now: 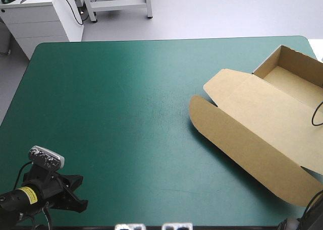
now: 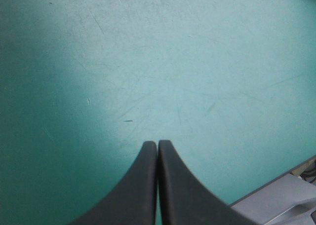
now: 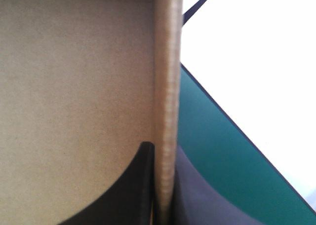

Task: Fold the box

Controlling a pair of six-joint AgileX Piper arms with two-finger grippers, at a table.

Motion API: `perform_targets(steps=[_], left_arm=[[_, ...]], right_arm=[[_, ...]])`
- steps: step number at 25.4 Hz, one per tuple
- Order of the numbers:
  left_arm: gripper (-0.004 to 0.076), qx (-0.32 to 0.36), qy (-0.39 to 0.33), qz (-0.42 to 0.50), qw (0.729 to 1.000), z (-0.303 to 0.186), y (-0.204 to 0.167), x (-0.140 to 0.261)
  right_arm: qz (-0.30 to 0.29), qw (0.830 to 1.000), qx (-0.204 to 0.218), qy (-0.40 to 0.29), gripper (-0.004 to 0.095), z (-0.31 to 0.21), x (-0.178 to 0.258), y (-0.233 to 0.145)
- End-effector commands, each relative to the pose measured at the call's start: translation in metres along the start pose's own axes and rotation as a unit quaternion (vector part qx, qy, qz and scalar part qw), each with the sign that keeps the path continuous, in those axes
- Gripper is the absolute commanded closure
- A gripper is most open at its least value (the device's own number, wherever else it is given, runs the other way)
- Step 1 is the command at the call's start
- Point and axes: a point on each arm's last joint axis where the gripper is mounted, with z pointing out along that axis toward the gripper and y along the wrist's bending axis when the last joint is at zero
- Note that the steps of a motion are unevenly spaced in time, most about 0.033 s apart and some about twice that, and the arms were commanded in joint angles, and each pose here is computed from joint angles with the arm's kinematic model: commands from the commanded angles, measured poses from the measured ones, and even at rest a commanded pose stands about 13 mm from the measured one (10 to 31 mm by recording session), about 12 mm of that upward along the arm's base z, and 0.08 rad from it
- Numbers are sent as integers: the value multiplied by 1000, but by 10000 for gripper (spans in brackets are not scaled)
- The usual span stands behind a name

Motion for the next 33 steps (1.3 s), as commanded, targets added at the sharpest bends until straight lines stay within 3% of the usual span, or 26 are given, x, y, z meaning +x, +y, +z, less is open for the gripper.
perform_targets(steps=[1,7,14,23,25,29,30,31,33], left_arm=[[732,11,-35,-3,999,-5,-3,-10],[732,23,-36,-10,999,-5,-5,-10],[732,29,-36,-13,999,-5,-6,-10],[732,24,-34,-9,999,-5,-5,-10],[732,24,-35,3,999,-5,-5,-10],[732,-20,-36,43,998,-4,3,-10],[732,-35,-43,50,997,-3,6,-11],[732,-39,-52,51,997,0,7,-11],[732,-39,-47,50,997,8,8,-8]], right_arm=[[10,999,13,-33,927,-20,-6,-15],[-3,1000,24,-3,874,-1,-5,-14],[-47,999,18,-6,433,-4,-6,-13],[-67,995,4,-77,414,-61,-6,-19],[-57,992,-19,-107,414,-90,1,-21],[-56,971,-159,-171,425,-162,32,-12],[-74,951,-229,-194,474,-191,50,-5],[-104,932,-272,-216,556,-215,70,2],[-152,913,-287,-245,707,-247,107,11]])
